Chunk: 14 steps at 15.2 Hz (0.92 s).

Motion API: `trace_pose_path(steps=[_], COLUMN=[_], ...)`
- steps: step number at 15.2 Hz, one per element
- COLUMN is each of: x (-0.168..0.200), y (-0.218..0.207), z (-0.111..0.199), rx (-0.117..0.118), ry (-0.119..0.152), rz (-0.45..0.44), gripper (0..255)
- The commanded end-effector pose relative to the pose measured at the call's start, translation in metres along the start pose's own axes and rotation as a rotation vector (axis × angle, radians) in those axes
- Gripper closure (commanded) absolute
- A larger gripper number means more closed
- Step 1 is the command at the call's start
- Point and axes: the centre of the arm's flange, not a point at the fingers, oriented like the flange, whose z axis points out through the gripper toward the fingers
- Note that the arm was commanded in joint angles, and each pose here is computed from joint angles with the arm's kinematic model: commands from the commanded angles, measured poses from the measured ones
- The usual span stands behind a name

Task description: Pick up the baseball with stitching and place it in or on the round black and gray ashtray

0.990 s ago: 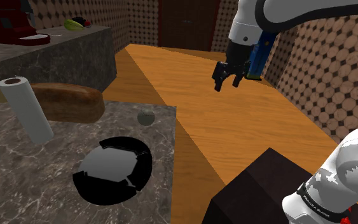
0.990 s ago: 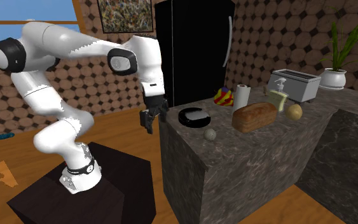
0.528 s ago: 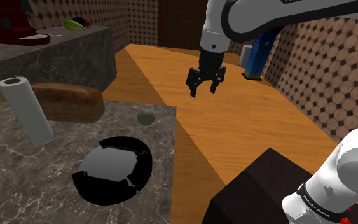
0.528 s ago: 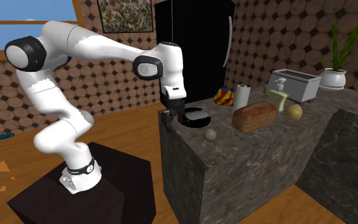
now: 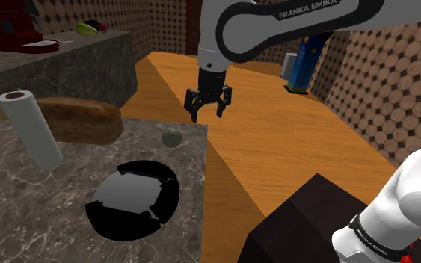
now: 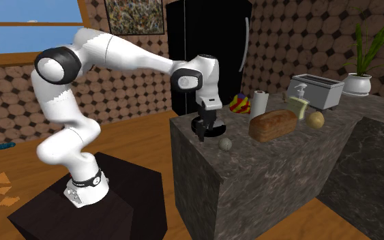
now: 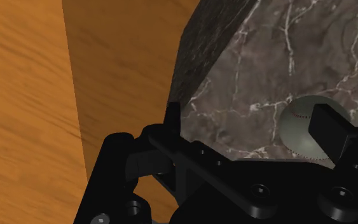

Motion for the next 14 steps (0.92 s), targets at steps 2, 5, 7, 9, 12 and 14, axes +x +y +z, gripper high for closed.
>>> trace_pose_path(steps=[2,5,7,9,12,14], x=[0.017,0.034,0.046,0.055,0.054,0.054], y=[-0.034,-0.067,-0.089,-0.105,-0.105,-0.105], z=[0.016,0.03,0.039,0.046,0.062,0.073], rx=[0.005,0.01,0.013,0.015,0.015,0.015], ry=[-0.01,-0.019,-0.026,-0.03,-0.03,-0.03], rz=[0.006,0.011,0.014,0.016,0.016,0.016], gripper=[0,0,0,0,0,0])
